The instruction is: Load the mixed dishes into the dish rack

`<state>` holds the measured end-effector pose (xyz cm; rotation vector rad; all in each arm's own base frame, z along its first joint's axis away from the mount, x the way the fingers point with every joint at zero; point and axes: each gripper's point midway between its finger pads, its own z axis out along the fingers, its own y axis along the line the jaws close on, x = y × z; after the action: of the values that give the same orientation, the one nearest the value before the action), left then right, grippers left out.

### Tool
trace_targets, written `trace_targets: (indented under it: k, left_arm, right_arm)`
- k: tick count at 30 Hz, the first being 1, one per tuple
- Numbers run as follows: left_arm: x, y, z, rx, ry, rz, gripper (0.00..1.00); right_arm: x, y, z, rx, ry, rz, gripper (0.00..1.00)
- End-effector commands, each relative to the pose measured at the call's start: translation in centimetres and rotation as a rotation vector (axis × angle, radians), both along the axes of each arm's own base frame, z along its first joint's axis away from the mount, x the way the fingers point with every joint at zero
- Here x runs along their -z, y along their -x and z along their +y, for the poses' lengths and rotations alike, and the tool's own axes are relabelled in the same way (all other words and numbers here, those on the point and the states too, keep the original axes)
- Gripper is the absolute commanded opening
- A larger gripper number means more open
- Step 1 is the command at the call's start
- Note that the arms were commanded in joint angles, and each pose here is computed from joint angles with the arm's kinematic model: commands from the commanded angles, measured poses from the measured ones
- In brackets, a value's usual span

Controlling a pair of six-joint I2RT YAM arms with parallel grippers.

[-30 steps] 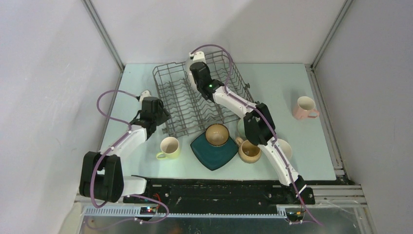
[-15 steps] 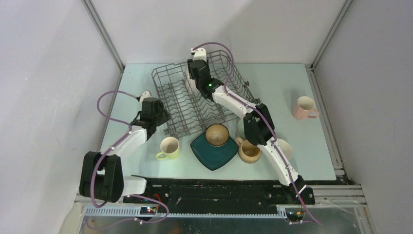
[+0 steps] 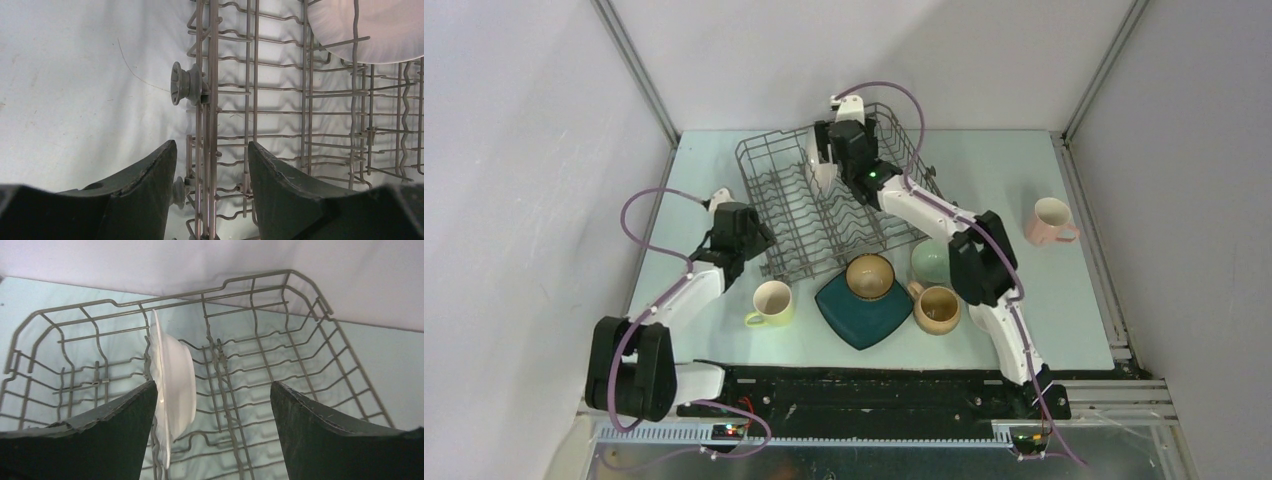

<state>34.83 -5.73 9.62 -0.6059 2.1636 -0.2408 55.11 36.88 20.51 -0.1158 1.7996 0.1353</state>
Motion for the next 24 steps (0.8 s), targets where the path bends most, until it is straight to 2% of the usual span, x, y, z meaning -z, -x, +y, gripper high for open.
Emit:
trace_targets:
  k: [1,2,13,17,24]
  left_arm:
    - [-1.8,-0.2,0.7,-0.016,-0.027,-0.062,0.63]
    - [-1.9,0.0,0.9,-0.024,-0.033,-0.062,0.65]
    - [-5.6,1.7,1.6,-0.059,-0.015,-0.166,0.84]
    - [-7.0,2.7,0.6,-0.009,0.003,-0.202,0.86]
    - [-8.1,5.3,-1.7,0.097,0.021,-0.194,0.86]
  right_arm:
    - [-8.9,2.1,-1.6,-0.032,-0.116,-0.122,0.87]
    - [-10.1,2.8,-1.9,-0.04,-0.129,-0.13,0.87]
    - [-7.7,10.5,-5.9,-0.109,-0.099,0.028,0.84]
    - [-5.9,14.0,-6.4,-0.12,-0.032,0.086,0.84]
    - [-2.5,21.9,-5.0,-0.302,0.073,0.186,0.78]
